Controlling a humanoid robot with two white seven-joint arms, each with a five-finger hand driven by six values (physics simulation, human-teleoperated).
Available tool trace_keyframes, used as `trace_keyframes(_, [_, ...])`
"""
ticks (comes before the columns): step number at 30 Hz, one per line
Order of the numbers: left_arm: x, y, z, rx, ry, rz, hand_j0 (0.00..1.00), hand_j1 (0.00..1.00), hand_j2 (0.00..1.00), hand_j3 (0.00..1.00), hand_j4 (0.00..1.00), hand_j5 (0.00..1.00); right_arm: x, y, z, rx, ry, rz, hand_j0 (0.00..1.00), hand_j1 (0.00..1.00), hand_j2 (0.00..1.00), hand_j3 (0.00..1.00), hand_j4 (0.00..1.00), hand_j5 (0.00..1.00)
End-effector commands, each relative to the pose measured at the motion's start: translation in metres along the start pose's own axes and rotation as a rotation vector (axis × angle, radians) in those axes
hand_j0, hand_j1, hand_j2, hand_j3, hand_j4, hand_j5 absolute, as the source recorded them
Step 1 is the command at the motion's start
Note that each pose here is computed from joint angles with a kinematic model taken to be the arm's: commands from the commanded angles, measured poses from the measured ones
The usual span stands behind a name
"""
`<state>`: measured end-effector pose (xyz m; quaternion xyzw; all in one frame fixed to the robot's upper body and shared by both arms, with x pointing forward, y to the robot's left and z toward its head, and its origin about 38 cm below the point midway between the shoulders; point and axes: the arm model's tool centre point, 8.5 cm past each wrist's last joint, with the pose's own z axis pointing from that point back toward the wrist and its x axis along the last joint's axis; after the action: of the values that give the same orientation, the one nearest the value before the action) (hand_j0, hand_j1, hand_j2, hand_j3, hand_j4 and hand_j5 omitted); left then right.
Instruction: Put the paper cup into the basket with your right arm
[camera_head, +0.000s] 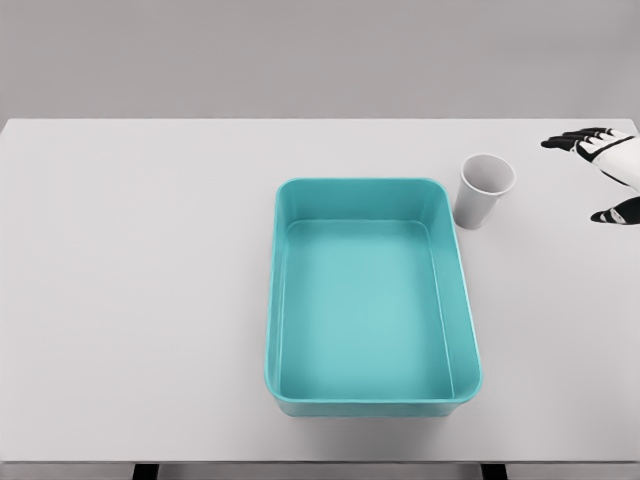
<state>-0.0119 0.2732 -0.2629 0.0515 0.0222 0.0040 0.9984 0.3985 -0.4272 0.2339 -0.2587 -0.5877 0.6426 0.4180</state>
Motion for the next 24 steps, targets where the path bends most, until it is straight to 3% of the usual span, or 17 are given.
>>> trace_keyframes(1, [0.000,0.000,0.000,0.000,0.000,0.000,1.00,1.00,1.00,1.00,1.00,1.00,-0.001,-0.001,0.001,-0.006,0.000,-0.006,1.00,1.00,1.00,1.00,1.00,1.00])
trace_keyframes(4, [-0.001,0.000,0.000,0.000,0.001,0.000,1.00,1.00,1.00,1.00,1.00,1.00,0.007,-0.024,-0.004,-0.056,-0.069,0.036,1.00,1.00,1.00,1.00,1.00,1.00])
trace_keyframes(9, [0.000,0.000,0.000,0.000,0.000,0.000,1.00,1.00,1.00,1.00,1.00,1.00,-0.002,-0.013,-0.002,-0.054,-0.085,0.006,1.00,1.00,1.00,1.00,1.00,1.00])
trace_keyframes(10, [0.000,0.000,0.000,0.000,0.000,0.000,1.00,1.00,1.00,1.00,1.00,1.00,-0.010,-0.008,-0.001,-0.068,-0.063,-0.039,1.00,1.00,1.00,1.00,1.00,1.00])
trace_keyframes(11, [0.000,0.000,0.000,0.000,0.000,0.000,1.00,1.00,1.00,1.00,1.00,1.00,-0.011,-0.006,-0.003,-0.115,-0.076,-0.128,1.00,1.00,1.00,1.00,1.00,1.00])
trace_keyframes(13, [0.000,0.000,0.000,0.000,0.000,0.000,1.00,1.00,1.00,1.00,1.00,1.00,-0.011,0.013,-0.011,-0.247,-0.128,-0.497,1.00,1.00,1.00,1.00,1.00,1.00])
trace_keyframes(16, [0.000,0.000,0.000,0.000,0.000,0.000,1.00,1.00,1.00,1.00,1.00,1.00,-0.023,0.017,-0.004,-0.393,-0.139,-0.800,1.00,1.00,1.00,1.00,1.00,1.00])
trace_keyframes(18, [0.000,0.000,0.000,0.000,0.000,0.000,1.00,1.00,1.00,1.00,1.00,1.00,-0.021,0.030,-0.008,-0.407,-0.145,-0.903,1.00,1.00,1.00,1.00,1.00,1.00])
trace_keyframes(24, [0.000,0.000,0.000,0.000,0.000,0.000,1.00,1.00,1.00,1.00,1.00,1.00,-0.008,0.061,-0.027,-0.428,-0.163,-1.017,1.00,1.00,1.00,1.00,1.00,1.00])
